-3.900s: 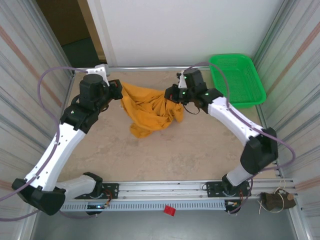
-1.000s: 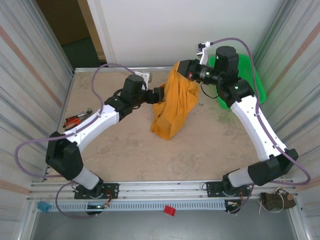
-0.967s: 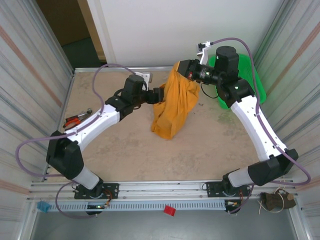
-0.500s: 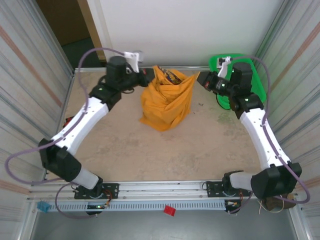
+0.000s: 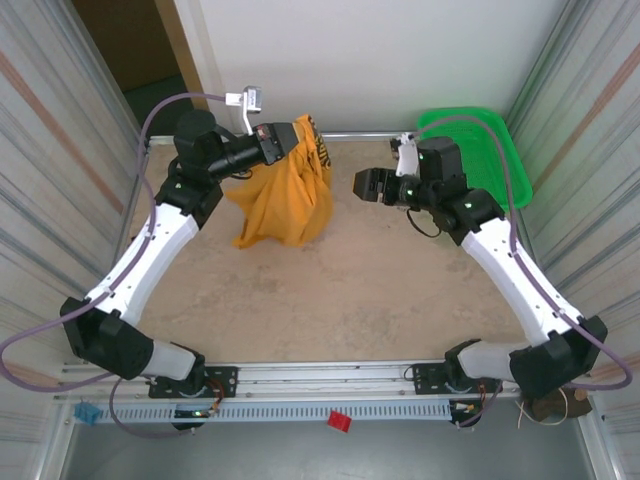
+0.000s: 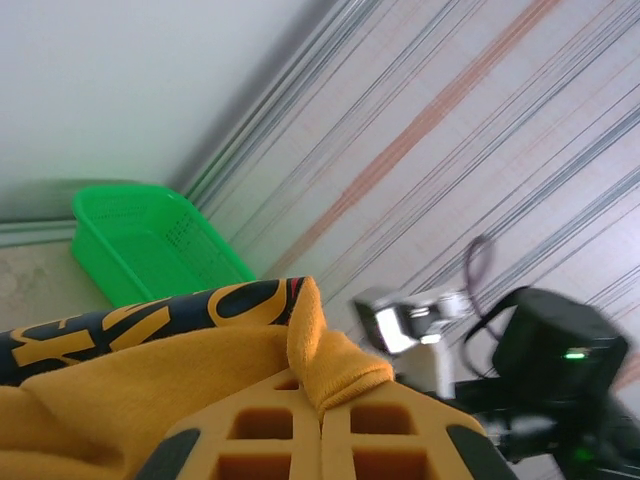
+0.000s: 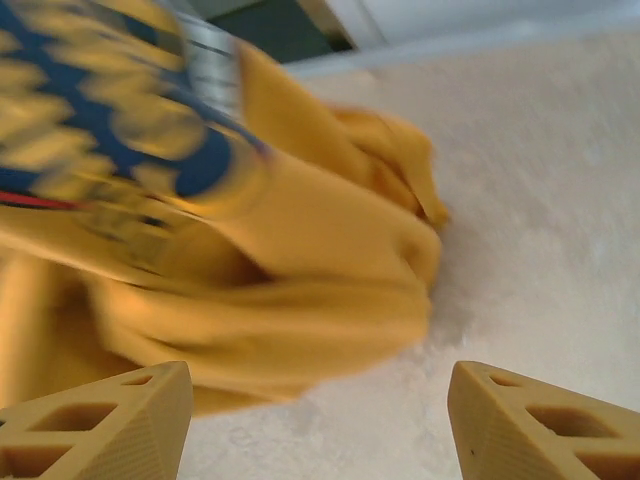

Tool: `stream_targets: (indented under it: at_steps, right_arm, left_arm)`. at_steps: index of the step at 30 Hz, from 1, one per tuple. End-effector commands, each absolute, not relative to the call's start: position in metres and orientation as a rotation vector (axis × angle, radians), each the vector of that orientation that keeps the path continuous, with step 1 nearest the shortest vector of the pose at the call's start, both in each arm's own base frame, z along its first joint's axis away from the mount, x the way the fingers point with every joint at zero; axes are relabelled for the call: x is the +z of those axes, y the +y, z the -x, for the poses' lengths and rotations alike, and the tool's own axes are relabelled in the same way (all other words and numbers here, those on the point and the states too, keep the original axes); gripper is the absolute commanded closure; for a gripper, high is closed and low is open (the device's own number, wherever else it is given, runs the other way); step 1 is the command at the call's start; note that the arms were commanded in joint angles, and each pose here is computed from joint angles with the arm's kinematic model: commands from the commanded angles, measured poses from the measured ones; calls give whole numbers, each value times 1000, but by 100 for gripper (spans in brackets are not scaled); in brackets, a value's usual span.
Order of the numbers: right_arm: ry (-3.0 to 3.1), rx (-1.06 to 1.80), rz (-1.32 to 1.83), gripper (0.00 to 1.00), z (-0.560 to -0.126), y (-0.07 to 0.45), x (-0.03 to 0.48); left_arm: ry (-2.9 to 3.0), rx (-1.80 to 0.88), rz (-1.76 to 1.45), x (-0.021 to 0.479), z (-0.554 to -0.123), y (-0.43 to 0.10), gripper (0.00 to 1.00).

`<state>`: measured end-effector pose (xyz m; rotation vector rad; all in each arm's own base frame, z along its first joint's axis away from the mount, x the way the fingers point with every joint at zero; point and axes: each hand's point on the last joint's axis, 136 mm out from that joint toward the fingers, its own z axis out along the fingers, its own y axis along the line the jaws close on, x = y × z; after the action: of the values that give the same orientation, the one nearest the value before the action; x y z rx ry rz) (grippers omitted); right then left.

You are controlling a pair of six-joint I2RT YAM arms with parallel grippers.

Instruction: Fold the inside-out t-shirt

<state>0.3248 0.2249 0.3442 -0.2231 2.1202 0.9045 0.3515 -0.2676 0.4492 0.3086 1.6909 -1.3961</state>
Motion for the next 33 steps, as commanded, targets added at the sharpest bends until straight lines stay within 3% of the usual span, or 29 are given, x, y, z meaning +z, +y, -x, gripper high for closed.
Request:
stream_targets:
  at_steps: [1,7,10,12,16,28,32,33]
  right_arm:
    - [2050,817,398,33,-317,239,361]
    - [2003,860,512,34,-318,281,371]
    - [2011,830,485,41,-333,283,367]
    - [2011,833,456,55,-343,280,368]
    - [1991,896,426,99,-350,271,382]
    - [1727,1256,690,100,-266,238,460]
    - [1720,1285,671,100,-268,237,459]
    - [1733,1293,652,94,-273,239,453]
  left_arm:
    - [1614,-1460,-369,469,-337,-270,100]
    - [1626,-1472,-360,468,-333,-272,100]
    - [1621,-1482,-369,471,-330,-273,100]
    - [1623,-1486,-375,471,-327,-274,100]
    - [1645,-1474,-355,462,-328,-272,100]
    - [1827,-1335,-128,389,-401,-233,100]
    - [1840,-1359,-156,387,-411,-242,100]
    - [1830,-1372,-165,390,-409,-245,100]
